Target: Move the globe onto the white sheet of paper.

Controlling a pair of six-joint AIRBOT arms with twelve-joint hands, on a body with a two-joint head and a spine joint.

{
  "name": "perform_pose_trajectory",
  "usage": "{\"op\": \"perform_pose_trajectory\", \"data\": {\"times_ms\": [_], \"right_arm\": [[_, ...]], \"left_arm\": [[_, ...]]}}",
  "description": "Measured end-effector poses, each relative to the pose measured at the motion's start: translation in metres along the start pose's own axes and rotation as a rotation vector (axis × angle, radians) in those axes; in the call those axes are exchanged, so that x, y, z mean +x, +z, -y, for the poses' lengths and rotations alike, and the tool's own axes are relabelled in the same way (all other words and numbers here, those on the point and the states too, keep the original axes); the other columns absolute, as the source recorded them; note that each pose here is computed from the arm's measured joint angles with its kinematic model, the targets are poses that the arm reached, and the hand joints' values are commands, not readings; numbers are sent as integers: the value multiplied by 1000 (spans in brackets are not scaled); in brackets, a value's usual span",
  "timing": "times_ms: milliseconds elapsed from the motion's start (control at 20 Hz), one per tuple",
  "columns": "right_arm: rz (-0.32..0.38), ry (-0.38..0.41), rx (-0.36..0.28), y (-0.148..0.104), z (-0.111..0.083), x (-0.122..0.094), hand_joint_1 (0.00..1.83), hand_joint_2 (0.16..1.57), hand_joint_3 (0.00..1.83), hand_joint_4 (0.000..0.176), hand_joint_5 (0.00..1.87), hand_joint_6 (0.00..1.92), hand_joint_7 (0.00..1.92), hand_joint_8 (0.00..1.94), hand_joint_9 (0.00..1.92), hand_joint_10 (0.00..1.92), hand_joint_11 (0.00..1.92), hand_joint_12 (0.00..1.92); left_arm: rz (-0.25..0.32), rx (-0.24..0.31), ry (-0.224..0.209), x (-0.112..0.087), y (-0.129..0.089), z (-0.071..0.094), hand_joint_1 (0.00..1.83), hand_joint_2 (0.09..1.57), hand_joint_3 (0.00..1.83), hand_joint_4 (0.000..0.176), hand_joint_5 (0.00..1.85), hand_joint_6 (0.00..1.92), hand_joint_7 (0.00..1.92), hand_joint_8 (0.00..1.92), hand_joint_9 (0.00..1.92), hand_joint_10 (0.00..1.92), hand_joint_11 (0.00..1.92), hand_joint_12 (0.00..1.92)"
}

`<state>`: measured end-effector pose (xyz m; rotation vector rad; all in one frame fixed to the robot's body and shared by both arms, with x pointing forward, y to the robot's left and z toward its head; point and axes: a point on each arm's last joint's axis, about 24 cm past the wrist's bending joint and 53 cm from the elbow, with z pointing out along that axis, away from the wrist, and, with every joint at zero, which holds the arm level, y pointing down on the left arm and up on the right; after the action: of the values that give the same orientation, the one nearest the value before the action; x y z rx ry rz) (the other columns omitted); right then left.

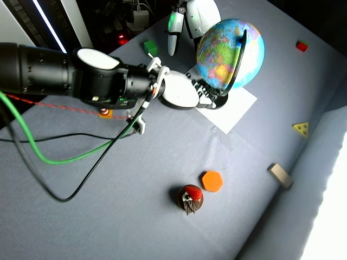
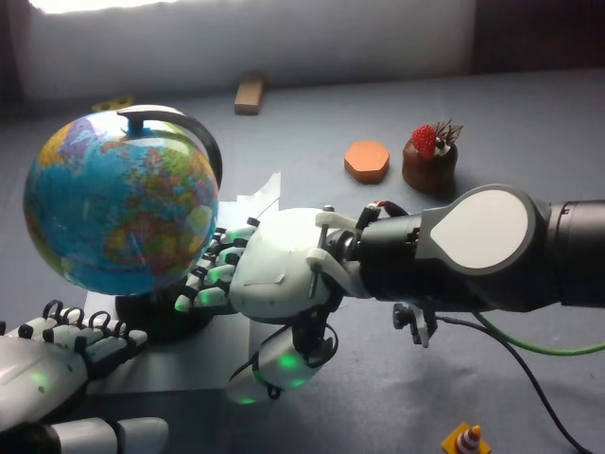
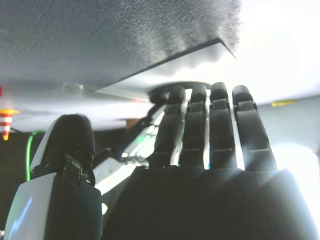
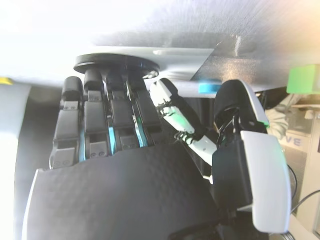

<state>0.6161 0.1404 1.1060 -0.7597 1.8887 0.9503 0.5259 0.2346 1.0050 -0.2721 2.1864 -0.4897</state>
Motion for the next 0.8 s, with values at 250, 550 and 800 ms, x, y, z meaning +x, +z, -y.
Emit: {"op": "perform_pose_trajectory", "data": {"times_ms": [250, 550, 800], "right_arm": [[-3, -2, 3, -1, 4, 0, 0, 1157, 0, 0, 169, 3, 157, 1, 145, 0, 0, 145], [-17, 6, -19, -11, 5, -3, 0, 1157, 0, 0, 173, 5, 157, 1, 146, 0, 0, 145], [1, -7, -46, -26, -5, -20, 0, 1155, 0, 0, 179, 6, 152, 0, 139, 0, 0, 147]], "left_arm": [[-2, -27, -25, 1, 0, -7, 0, 1154, 0, 0, 94, 1, 86, 3, 83, 3, 19, 13], [-47, -75, -43, 6, -9, -9, 0, 1154, 0, 0, 99, 2, 94, 4, 78, 0, 24, 18], [-55, -67, -70, 7, -17, 3, 0, 1154, 0, 0, 99, 1, 74, 0, 52, 0, 13, 17]]}}
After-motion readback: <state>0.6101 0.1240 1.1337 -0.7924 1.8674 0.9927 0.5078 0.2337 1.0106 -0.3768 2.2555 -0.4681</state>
